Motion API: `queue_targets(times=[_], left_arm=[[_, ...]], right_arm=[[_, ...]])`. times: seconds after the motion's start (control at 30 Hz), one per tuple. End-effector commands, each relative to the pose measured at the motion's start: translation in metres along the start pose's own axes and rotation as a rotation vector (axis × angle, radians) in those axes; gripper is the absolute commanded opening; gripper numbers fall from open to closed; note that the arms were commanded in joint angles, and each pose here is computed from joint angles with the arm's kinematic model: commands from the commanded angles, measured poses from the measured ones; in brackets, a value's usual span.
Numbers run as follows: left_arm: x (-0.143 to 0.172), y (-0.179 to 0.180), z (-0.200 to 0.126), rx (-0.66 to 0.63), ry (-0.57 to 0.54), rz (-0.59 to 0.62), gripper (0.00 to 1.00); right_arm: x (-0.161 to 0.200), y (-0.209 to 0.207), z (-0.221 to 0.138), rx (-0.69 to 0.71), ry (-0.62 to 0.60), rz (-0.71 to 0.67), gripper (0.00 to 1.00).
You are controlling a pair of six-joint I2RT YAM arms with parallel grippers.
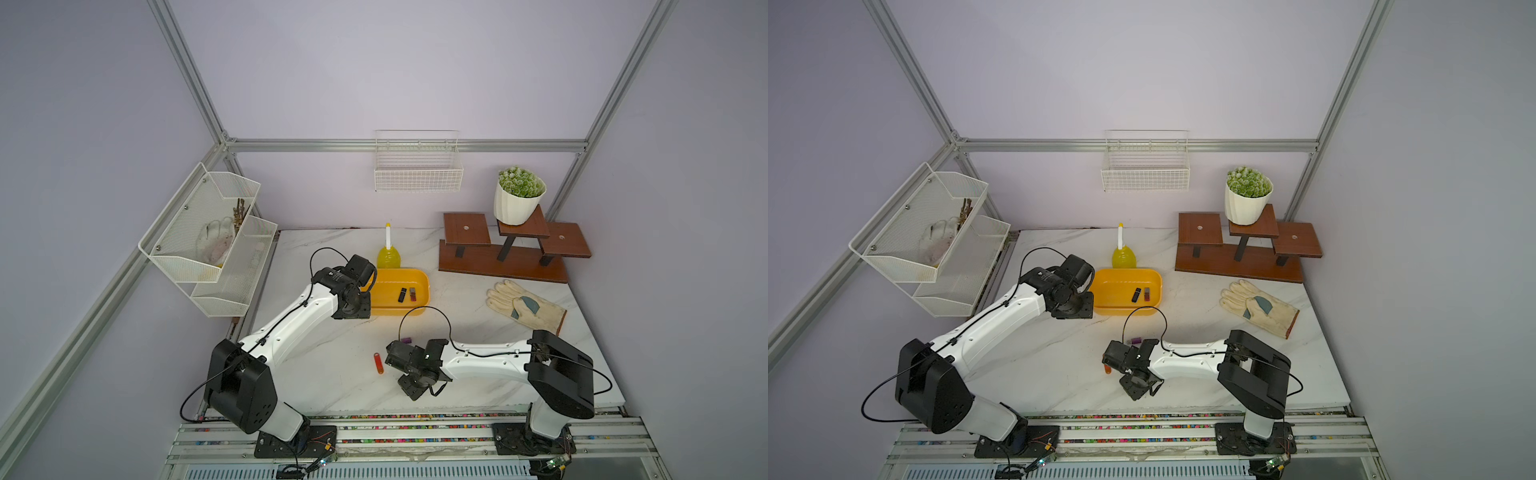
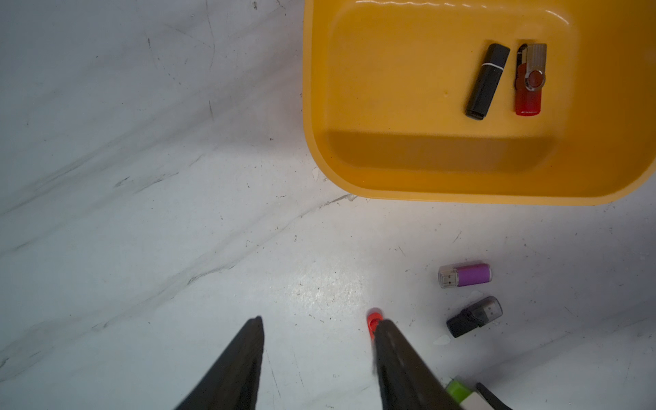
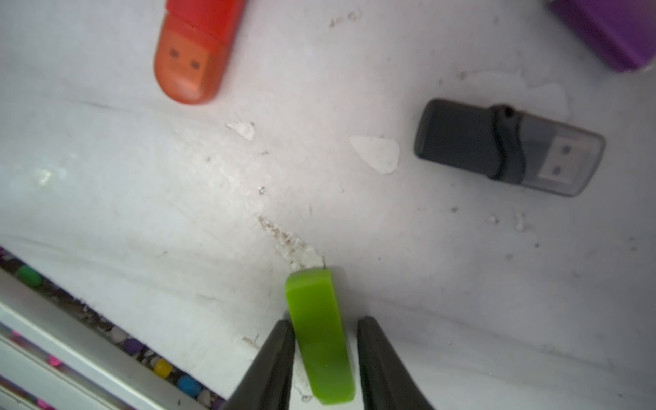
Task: Put the usb flash drive into the storage box
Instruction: Pick up the USB flash from the center of the board.
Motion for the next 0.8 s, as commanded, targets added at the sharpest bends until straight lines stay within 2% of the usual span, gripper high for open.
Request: queue_targets(times=[0.0, 0.23, 0.4, 0.47, 0.67, 0.77], left_arm=[[-0.001, 0.005, -0.008, 0.002, -0.032, -0.035, 0.55], [0.007, 0.008, -0.005, -0.005, -0.015, -0.053, 0.57], [0.012, 0.007, -0.003, 0.005, -0.001, -0.054, 0.57], [0.014, 0.009, -0.003, -0.001, 0.000, -0.058, 0.57], [0.028, 0.007, 0.003, 0.020, 0.034, -0.071, 0.58], [0.040, 0.001, 0.009, 0.032, 0.062, -0.077, 0.58]], right_arm=[[0.011, -0.010, 0.005, 0.077, 0.049, -0.024, 0.32], [0.018, -0.012, 0.015, 0.149, 0.072, -0.052, 0.26], [0.019, -0.014, 0.017, 0.170, 0.073, -0.042, 0.11], [0.017, -0.018, 0.016, 0.188, 0.057, -0.026, 0.01], [0.001, -0.028, 0.003, 0.204, -0.016, 0.043, 0.00], [-0.010, -0.046, -0.010, 0.225, -0.060, 0.110, 0.00]])
Point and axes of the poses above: each gripper's point midway between its finger pads, its own z axis out along the fingers, its own y axis along the line the jaws close on, x = y × z, the point moved 1 cm from there along -z, back along the fingers, and after that the axes turned 2 degrees about z, right-handed, at the moved point
